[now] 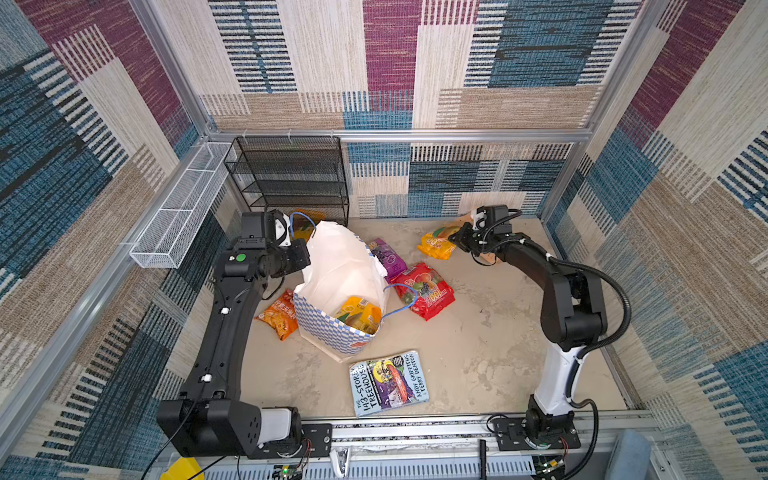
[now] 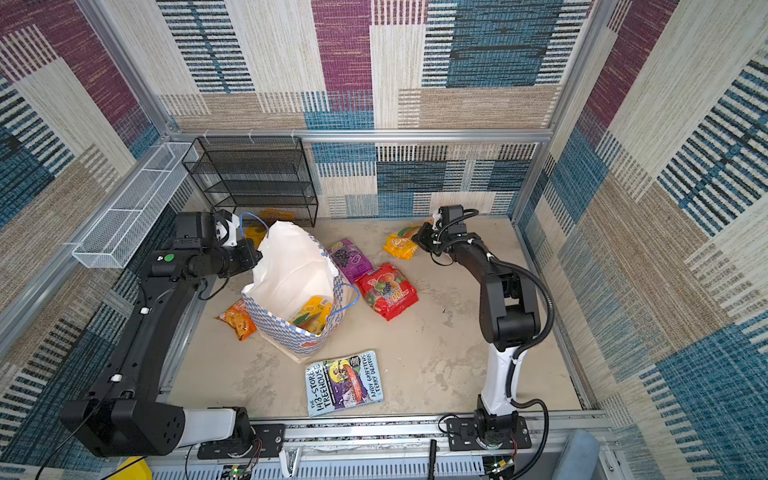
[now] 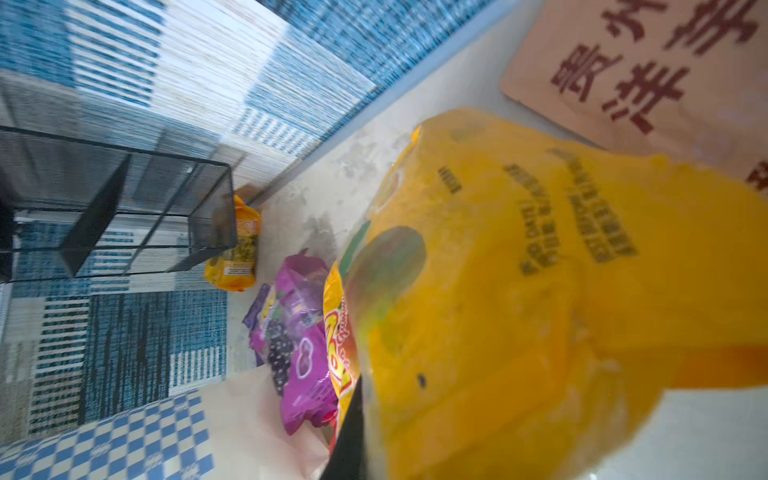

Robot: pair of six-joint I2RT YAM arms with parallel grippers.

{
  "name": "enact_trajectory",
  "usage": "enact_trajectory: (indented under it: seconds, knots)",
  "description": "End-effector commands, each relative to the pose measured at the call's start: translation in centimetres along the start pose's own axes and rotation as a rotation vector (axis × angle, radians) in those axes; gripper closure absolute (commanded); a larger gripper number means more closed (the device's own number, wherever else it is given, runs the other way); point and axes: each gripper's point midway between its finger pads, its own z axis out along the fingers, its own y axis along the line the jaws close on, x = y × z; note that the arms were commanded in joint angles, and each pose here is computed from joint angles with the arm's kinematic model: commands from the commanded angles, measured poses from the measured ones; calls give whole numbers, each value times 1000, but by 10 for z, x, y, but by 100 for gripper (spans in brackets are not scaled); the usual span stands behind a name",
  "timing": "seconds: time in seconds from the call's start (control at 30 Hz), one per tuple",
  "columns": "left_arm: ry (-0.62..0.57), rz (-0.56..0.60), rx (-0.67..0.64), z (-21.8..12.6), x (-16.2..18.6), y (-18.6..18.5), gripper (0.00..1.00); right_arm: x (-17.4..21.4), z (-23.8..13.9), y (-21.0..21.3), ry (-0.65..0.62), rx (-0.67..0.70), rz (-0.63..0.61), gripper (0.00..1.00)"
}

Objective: Place the snacks into the paper bag
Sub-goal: 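Lift the second mango bag and carry it toward the paper bag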

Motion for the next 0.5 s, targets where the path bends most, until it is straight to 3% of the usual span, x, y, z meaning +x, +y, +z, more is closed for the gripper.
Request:
enact_trajectory:
  seconds: [0.0, 0.3, 0.47]
  knots:
    - [-1, -8, 29, 0, 0, -5, 100, -26, -32, 47, -100, -92, -114, 100]
    - [-5, -9, 33, -2, -1, -5, 100, -28, -125, 149, -250, -200, -282, 100]
    - [-8, -9, 41, -3, -2, -6, 100, -8, -177, 245, -349, -300, -462, 100]
